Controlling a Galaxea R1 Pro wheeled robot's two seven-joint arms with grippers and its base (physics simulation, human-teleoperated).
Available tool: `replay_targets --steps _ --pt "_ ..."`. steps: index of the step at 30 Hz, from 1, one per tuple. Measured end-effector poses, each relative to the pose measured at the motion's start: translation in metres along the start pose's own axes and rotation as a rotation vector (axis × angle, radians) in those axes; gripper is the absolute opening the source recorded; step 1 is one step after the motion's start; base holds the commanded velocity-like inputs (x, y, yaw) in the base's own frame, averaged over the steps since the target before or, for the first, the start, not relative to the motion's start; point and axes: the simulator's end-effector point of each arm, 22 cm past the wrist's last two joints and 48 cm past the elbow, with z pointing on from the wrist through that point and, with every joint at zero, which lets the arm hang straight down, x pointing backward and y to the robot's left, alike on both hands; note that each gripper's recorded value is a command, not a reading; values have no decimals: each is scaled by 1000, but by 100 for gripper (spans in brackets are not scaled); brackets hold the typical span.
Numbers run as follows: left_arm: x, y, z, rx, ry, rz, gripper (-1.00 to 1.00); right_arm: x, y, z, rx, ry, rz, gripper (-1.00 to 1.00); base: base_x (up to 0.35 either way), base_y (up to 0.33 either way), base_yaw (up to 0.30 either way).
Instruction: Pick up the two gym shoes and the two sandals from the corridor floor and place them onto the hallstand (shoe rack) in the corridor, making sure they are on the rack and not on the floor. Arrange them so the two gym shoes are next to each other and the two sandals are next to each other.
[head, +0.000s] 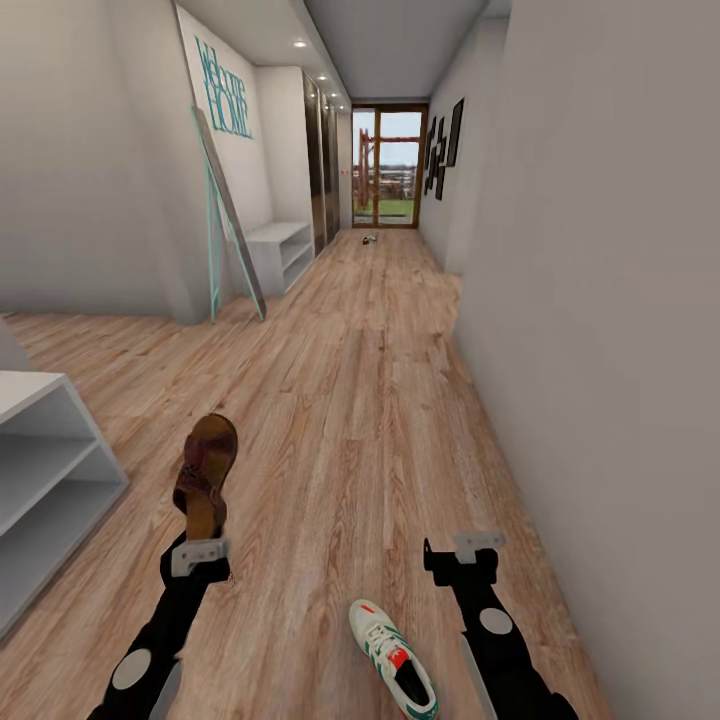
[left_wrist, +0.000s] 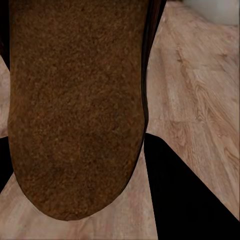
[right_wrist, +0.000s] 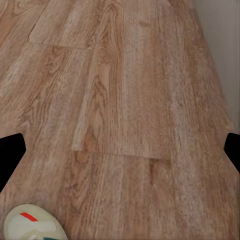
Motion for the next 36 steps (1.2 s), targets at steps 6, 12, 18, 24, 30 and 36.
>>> replay_targets --steps 6,12,18,24,30,36 --pt "-65 35 3 -73 -132 -16 -100 13 1 2 -2 28 -7 100 0 0 0" --pt "-72 43 4 -85 -107 -18 -100 43 4 4 -6 89 -24 100 0 0 0" --pt "-68 38 5 -76 -89 -17 -100 43 3 4 -5 88 -27 100 0 0 0" --pt "-44 21 11 -42 35 -20 -100 26 3 3 -2 51 -17 100 0 0 0" --pt "-62 -11 39 25 94 -4 -100 102 17 4 -41 142 -72 100 0 0 0" --pt "-64 -11 44 35 110 6 -100 132 49 -3 -126 124 -252 100 0 0 0"
